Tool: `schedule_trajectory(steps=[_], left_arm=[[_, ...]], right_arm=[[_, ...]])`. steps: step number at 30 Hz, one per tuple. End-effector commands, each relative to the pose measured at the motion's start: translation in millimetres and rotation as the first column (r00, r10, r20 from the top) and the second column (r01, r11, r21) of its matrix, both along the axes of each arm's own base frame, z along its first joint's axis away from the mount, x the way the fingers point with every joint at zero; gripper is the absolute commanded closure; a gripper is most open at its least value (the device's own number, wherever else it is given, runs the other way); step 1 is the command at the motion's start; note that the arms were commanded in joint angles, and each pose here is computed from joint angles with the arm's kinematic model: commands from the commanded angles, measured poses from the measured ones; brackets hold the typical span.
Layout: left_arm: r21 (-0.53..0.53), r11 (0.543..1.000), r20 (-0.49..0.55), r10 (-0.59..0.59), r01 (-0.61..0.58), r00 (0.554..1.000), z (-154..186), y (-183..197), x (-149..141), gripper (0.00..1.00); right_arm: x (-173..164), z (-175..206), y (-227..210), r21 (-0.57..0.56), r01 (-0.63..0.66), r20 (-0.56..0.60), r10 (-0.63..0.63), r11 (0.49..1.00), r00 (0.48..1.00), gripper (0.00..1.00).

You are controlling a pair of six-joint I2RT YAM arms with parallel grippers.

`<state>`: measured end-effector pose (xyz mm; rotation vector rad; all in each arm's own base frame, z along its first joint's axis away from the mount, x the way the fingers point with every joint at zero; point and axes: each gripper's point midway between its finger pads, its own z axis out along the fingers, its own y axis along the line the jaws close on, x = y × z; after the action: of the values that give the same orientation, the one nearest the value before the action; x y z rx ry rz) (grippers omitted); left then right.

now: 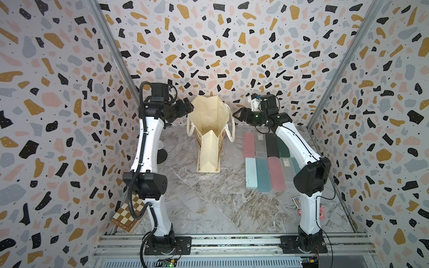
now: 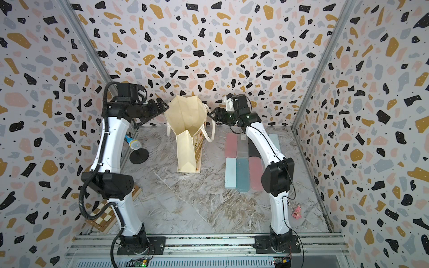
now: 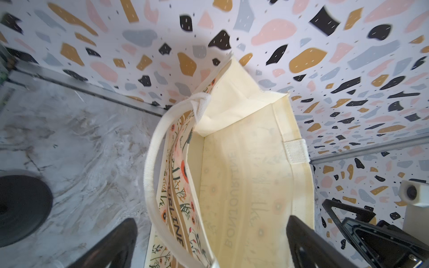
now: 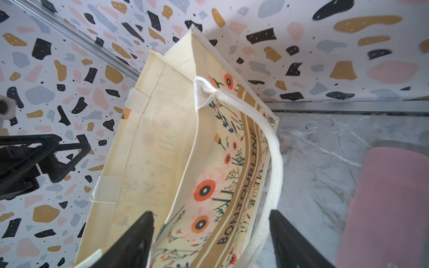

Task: Take out the pencil case from the canvas bag
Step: Place the canvas bag at the center of the board, then reset both arms

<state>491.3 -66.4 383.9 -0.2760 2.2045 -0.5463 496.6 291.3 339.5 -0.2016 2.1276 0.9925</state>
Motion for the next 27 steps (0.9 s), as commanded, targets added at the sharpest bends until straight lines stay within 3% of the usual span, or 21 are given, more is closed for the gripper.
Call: schedule_trajectory(steps=[1,6,9,12,15,19,23,27], left_arm=[[0.077,0.995,0.127,0.06,-0.07,0.99,33.3,19.7,-23.0,0.01],[0.064,0.983,0.255,0.153,-0.175,0.955,42.1,37.5,-81.8,0.01],[0.015,0.977,0.308,0.197,-0.212,0.931,32.7,41.2,-118.3,0.01],[-0.013,0.967,0.298,0.247,-0.255,0.922,7.3,46.7,-147.5,0.01],[-0.044,0.955,0.273,0.294,-0.293,0.916,-27.3,51.5,-167.6,0.01],[-0.075,0.941,0.253,0.338,-0.33,0.906,-71.8,56.4,-178.0,0.01],[-0.05,0.919,0.274,0.39,-0.392,0.879,-106.7,69.1,-176.7,0.01],[0.026,0.888,0.351,0.422,-0.459,0.836,-125.0,86.2,-173.4,0.01]], right_arm=[[-30.3,88.2,-36.0,0.013,0.083,0.284,-0.084,0.996,0.955,0.18],[-64.3,89.0,-84.2,-0.011,0.229,0.396,-0.206,0.973,0.895,0.16],[-92.8,70.8,-107.7,0.005,0.265,0.477,-0.235,0.964,0.847,0.04],[-116.2,51.3,-133.3,0.009,0.339,0.537,-0.29,0.941,0.792,0.0],[-129.1,24.8,-150.5,-0.045,0.398,0.554,-0.309,0.916,0.773,0.0],[-133.5,-17.4,-168.9,-0.099,0.472,0.533,-0.354,0.876,0.769,0.0],[-129.6,-64.0,-193.5,-0.21,0.557,0.482,-0.411,0.804,0.774,0.01],[-128.9,-79.5,-231.0,-0.228,0.676,0.493,-0.515,0.701,0.701,0.01]])
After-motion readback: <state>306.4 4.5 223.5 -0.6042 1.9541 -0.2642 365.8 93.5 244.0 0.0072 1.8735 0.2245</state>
